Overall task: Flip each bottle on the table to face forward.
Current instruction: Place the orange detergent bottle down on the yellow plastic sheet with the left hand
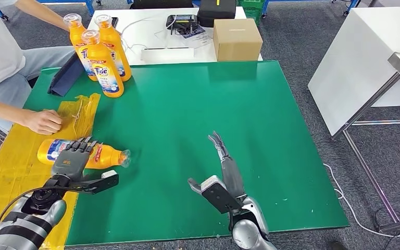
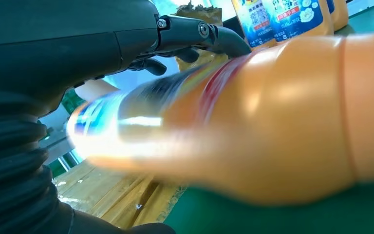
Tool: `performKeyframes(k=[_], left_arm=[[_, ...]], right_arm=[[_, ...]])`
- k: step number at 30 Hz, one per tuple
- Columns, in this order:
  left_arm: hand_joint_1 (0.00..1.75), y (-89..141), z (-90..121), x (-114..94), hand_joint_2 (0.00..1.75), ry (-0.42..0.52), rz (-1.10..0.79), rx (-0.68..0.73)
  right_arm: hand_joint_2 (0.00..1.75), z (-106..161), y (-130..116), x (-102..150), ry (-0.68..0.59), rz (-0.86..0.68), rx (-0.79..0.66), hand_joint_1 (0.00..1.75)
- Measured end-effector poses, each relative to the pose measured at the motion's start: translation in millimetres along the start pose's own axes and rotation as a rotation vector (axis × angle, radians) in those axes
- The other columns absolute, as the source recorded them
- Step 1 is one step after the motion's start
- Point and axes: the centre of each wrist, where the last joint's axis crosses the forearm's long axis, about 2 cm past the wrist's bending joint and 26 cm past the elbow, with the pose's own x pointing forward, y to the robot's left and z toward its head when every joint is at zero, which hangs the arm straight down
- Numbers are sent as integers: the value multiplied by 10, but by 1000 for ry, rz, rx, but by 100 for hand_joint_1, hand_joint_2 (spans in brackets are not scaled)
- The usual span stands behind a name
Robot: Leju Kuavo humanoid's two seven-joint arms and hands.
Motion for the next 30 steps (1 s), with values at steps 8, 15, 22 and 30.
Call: performKeyframes(k=[8, 15, 22, 30], left_arm=[[0, 1, -9, 13, 175, -1, 3, 5], [0, -33, 46, 162, 0, -75, 87, 162], [0, 17, 461, 638, 0, -563, 736, 394], [0, 148, 670, 795, 175, -708, 954, 483]], right_arm=[[175, 17, 17, 0, 2, -21, 2, 0], [175, 69, 71, 4, 10, -54, 20, 0], [175, 53, 103, 34, -42, -133, 22, 0], [175, 40, 118, 107, -111, -203, 9, 0]])
